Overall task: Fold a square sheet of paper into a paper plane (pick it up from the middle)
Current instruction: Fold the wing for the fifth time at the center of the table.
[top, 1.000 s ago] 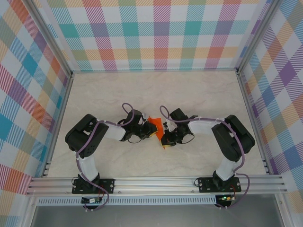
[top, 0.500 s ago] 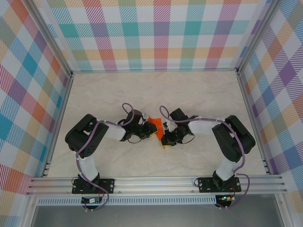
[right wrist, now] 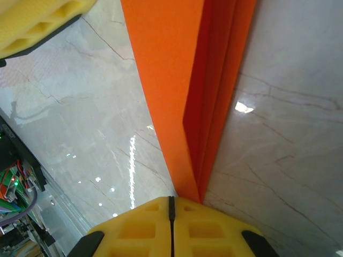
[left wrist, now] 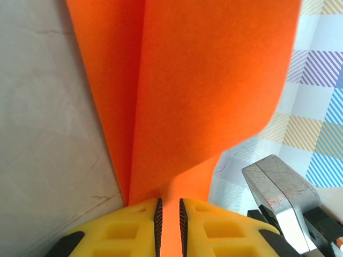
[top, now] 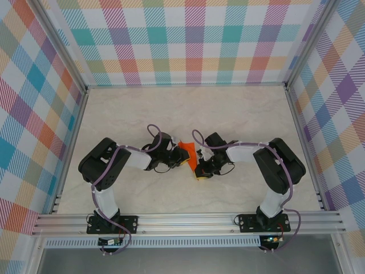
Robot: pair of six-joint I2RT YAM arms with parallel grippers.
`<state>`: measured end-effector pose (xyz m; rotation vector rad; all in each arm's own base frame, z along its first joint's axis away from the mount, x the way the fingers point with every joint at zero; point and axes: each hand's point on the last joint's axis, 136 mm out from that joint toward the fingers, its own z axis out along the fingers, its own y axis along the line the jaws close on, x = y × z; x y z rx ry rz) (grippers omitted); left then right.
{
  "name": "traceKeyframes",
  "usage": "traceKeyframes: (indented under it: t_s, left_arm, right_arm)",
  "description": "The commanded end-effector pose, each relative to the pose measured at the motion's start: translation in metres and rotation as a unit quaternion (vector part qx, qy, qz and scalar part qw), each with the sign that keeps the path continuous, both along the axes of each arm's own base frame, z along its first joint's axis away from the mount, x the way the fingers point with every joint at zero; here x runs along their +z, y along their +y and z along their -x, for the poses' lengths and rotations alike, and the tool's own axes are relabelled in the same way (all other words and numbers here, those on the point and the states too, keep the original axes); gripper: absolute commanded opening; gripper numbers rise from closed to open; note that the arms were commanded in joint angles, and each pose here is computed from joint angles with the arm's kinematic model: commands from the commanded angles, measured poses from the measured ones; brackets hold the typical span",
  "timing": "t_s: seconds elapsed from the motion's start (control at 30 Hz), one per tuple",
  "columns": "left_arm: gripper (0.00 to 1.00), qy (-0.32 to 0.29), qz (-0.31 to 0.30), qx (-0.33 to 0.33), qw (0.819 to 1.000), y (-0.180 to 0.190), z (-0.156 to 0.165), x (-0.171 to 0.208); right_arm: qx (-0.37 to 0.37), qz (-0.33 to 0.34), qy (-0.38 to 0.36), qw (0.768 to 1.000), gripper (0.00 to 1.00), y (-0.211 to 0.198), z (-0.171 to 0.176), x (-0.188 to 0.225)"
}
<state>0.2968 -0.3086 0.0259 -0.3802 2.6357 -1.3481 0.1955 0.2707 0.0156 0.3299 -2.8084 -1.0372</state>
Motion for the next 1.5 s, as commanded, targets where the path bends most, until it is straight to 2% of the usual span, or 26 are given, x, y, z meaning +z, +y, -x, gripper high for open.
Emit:
traceKeyframes:
  t_s: [0.0,0.17,0.37,0.63,0.77,1.13,1.3,1.47]
  left_arm:
    - [0.18,0.037,-0.062,0.015,0.997,0.017,0.012,-0.033]
    - [0.18,0.036,-0.061,0.015,0.997,0.017,0.010,-0.032]
    - [0.18,0.036,-0.061,0.014,0.997,0.016,0.010,-0.032]
    - [0.18,0.034,-0.056,0.010,0.998,0.014,0.010,-0.028]
    - [0.18,0.032,-0.054,0.008,0.998,0.013,0.010,-0.026]
    - [0.18,0.020,-0.047,0.000,0.999,0.010,0.007,-0.017]
    - [0.18,0.005,-0.039,-0.013,0.999,0.004,0.004,-0.008]
    - [0.19,-0.038,-0.044,-0.065,0.996,-0.003,0.003,0.016]
  right_arm:
    - [0.010,0.005,-0.007,1.000,0.07,-0.007,0.009,0.011]
    - [0.014,0.010,0.009,1.000,0.07,-0.011,0.017,0.001]
    - [0.007,0.049,0.021,0.999,0.06,-0.020,0.017,-0.018]
    - [-0.014,-0.011,-0.070,0.997,0.07,-0.001,-0.013,0.050]
    - [-0.035,-0.012,-0.093,0.995,0.06,0.004,-0.030,0.060]
    - [-0.032,0.025,-0.059,0.997,0.01,0.020,-0.041,0.016]
    - [-0.019,0.060,-0.043,0.997,0.01,0.009,-0.033,-0.008]
    - [0.034,0.083,-0.028,0.996,0.02,-0.007,-0.010,-0.021]
